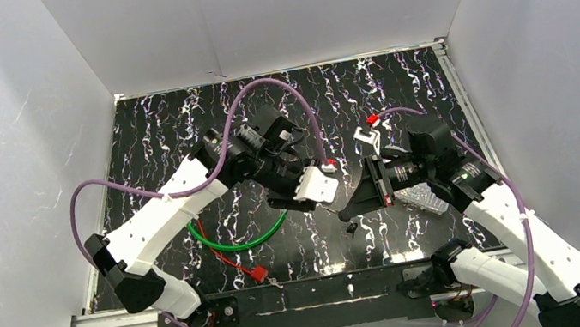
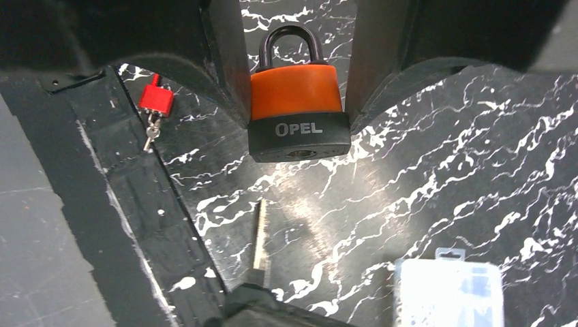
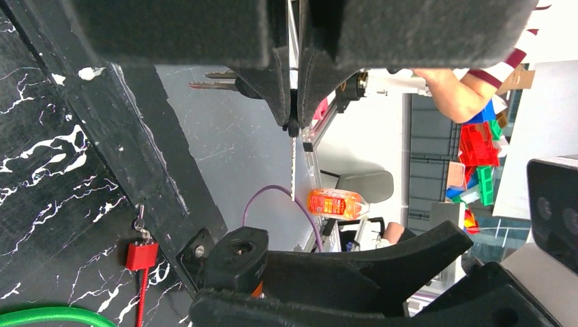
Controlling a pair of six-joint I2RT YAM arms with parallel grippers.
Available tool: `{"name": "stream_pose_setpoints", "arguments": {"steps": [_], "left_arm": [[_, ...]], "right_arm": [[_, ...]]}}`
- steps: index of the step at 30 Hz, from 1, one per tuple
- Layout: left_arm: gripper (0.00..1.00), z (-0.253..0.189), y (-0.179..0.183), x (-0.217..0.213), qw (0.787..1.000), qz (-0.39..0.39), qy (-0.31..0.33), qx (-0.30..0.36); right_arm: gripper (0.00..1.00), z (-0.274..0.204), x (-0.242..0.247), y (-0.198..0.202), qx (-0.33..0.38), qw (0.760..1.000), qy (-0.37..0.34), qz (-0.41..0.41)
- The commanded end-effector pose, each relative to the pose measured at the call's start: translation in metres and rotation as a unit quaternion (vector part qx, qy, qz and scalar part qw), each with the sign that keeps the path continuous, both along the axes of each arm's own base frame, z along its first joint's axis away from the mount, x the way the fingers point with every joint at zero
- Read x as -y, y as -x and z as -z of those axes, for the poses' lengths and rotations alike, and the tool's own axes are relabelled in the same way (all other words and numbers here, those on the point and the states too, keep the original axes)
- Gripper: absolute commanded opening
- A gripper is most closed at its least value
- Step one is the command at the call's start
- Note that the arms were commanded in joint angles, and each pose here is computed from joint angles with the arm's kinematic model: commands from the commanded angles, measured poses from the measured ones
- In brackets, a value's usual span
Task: Unlock with the key
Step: Unlock the lock.
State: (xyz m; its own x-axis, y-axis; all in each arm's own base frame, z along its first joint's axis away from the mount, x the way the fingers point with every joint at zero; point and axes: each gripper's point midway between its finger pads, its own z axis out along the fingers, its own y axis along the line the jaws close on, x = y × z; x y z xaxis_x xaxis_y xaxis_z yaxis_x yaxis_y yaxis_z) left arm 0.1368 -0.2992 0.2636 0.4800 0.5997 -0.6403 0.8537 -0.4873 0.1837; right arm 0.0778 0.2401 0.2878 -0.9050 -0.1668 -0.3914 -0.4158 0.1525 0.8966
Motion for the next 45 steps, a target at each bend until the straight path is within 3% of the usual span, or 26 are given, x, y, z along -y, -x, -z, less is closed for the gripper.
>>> {"name": "stream_pose_setpoints", "arguments": {"steps": [1,24,45], "left_arm": [[0.0,-0.021,-0.009,0.006,0.999,-0.029,0.02,0.025],[0.0,-0.039,0.019,0.01,0.998,0.003,0.057,-0.015],[0.0,-0.035,0.037,0.005,0.997,0.036,0.05,-0.038]], "right_arm": [[0.01,-0.007,-0.003,-0.003,0.013,1.0,-0.014,-0.009],[0.01,0.006,-0.011,-0.015,0.001,1.0,-0.008,-0.016],[0.01,0.003,-0.006,-0.007,0.015,1.0,-0.017,-0.014]]}}
